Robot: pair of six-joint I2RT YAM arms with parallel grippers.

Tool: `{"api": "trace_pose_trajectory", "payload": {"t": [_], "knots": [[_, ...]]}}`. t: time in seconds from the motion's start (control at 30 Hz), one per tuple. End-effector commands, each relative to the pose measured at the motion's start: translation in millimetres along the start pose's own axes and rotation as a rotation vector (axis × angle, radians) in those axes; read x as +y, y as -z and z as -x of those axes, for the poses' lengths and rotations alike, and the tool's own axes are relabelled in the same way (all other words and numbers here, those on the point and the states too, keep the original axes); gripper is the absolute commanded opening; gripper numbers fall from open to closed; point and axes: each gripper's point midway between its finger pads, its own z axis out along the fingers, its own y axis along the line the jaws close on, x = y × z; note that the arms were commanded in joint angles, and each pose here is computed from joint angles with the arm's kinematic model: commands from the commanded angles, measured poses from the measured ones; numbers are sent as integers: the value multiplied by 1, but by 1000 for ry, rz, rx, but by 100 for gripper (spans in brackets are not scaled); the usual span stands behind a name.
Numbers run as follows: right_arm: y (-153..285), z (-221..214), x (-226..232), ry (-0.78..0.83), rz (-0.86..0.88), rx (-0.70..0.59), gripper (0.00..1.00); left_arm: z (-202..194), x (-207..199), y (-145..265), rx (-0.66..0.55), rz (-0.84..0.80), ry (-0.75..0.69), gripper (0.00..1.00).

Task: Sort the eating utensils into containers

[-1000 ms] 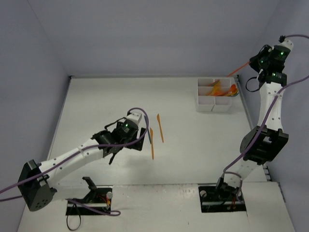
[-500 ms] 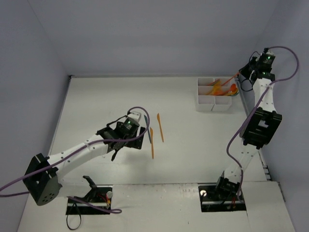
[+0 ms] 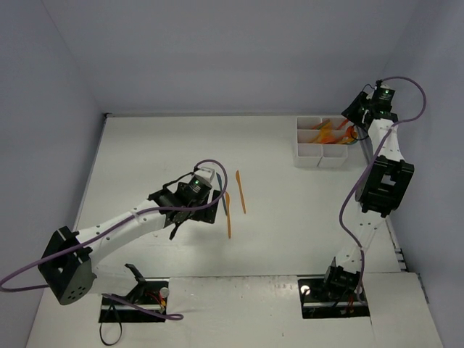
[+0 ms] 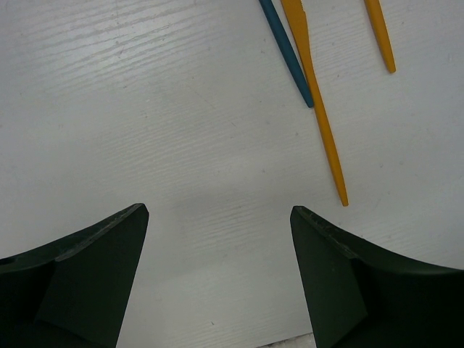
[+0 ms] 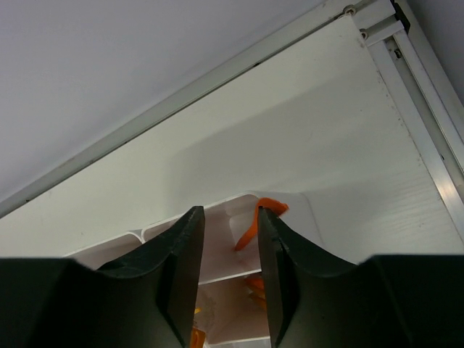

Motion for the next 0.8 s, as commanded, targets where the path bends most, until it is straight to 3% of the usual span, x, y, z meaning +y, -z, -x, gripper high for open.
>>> {"api": "trace_pose_trajectory", "payload": {"t": [0.0, 0.2, 0.37, 0.53, 0.77], "knots": [[36, 56, 30, 80, 61, -157, 36, 30, -10, 10, -82, -35, 62, 77], [120, 101, 57, 144, 52, -307, 50, 37, -13, 8, -86, -26, 102, 76], [188, 102, 71, 151, 50, -372, 54, 45, -16, 1, -74, -13, 134, 75], [251, 66, 70, 124, 36, -404, 55, 57, -17, -12, -54, 10, 197, 69], [282, -6, 96, 145, 74, -371, 56, 70, -27, -39, -6, 10, 233, 60]]}}
